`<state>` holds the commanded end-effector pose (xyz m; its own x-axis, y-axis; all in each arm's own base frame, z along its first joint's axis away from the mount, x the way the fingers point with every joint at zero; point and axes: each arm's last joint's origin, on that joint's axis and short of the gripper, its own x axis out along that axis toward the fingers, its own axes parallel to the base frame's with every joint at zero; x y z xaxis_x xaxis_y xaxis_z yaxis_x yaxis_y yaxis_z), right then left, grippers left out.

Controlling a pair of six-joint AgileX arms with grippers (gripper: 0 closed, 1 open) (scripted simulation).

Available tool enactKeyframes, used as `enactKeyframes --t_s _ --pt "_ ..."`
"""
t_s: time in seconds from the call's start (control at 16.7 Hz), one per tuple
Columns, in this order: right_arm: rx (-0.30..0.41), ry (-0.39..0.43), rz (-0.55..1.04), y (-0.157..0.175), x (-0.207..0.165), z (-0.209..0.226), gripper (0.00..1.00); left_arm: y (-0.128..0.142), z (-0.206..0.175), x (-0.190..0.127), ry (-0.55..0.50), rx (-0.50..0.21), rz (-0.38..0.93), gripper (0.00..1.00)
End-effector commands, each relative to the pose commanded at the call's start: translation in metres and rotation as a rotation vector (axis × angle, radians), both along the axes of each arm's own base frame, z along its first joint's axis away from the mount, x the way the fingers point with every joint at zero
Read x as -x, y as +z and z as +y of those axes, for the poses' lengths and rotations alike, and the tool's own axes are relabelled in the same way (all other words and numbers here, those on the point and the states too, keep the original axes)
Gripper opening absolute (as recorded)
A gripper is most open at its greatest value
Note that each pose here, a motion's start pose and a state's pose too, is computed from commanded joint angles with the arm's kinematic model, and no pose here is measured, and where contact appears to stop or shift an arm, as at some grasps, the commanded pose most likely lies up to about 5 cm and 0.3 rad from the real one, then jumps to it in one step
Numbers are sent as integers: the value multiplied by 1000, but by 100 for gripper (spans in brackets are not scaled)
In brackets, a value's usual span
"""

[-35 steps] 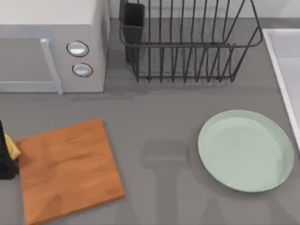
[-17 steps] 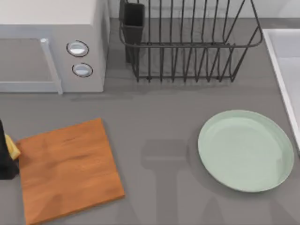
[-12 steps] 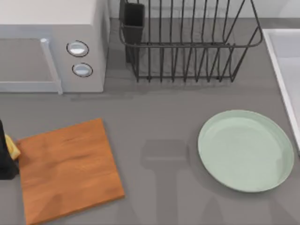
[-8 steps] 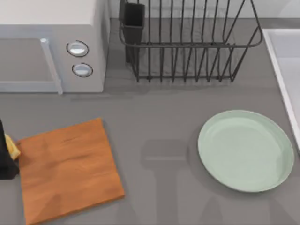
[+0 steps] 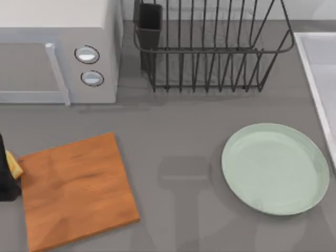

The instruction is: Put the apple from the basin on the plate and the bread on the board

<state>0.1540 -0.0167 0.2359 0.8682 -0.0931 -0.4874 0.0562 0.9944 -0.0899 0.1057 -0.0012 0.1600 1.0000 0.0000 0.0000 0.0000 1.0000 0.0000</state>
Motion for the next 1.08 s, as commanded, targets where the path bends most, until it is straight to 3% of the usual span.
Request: enactKeyframes --t_s 0.3,0.66,0.84,1.08 --pt "-6 -26 428 10 -81 -26 100 0 0 0 0 0 0 100" --pt "-70 -20 869 -39 -171 -67 100 0 0 0 0 0 0 100" --pt "-101 -11 999 -64 -194 -82 100 0 0 0 0 0 0 100" --pt "-117 -6 1055 -77 -203 -89 100 0 0 0 0 0 0 100"
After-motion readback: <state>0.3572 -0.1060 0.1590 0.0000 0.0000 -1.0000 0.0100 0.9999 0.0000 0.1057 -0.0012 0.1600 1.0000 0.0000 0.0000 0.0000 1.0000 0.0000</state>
